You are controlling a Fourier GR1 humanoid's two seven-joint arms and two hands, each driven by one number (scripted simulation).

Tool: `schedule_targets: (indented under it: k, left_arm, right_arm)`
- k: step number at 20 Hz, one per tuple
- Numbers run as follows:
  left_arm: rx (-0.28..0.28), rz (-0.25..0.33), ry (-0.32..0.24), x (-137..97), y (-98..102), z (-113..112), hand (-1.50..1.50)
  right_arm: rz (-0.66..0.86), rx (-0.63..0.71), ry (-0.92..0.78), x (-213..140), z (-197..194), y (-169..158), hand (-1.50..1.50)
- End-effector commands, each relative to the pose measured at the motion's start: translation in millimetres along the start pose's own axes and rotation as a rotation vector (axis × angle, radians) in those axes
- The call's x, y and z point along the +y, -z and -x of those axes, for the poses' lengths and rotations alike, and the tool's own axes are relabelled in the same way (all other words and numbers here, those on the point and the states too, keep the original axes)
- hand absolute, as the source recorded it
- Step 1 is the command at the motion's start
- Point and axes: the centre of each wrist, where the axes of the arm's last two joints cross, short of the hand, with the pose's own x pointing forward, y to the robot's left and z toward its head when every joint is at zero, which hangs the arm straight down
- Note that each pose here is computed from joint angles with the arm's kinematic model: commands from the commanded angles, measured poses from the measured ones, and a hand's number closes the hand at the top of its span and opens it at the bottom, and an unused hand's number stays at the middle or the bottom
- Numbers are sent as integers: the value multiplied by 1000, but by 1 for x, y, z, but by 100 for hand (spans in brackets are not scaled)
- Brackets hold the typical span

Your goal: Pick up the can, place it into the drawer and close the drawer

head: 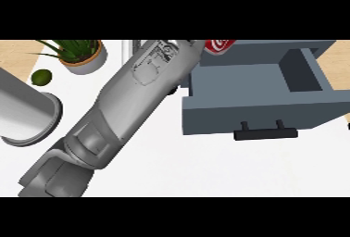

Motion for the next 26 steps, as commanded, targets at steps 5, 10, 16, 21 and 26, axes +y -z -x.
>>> schedule_targets:
  k: [5, 10, 16, 21, 26]
  left_arm:
    - [9, -11, 52, -13, 4, 5, 150]
    - [33, -39, 81, -11, 11, 13, 150]
    - [27, -62, 115, -6, 7, 44, 150]
    - [0, -86, 170, -5, 7, 56, 150]
    - [-26, -68, 219, -2, 6, 67, 150]
  right_arm:
    - [4, -8, 7, 4, -3, 4, -150]
    - [-34, -29, 3, 6, 16, 10, -150]
    - [-36, -3, -12, 0, 0, 10, -150]
    - [-42, -30, 3, 16, 7, 23, -150]
    - [-40, -45, 4, 12, 6, 23, -150]
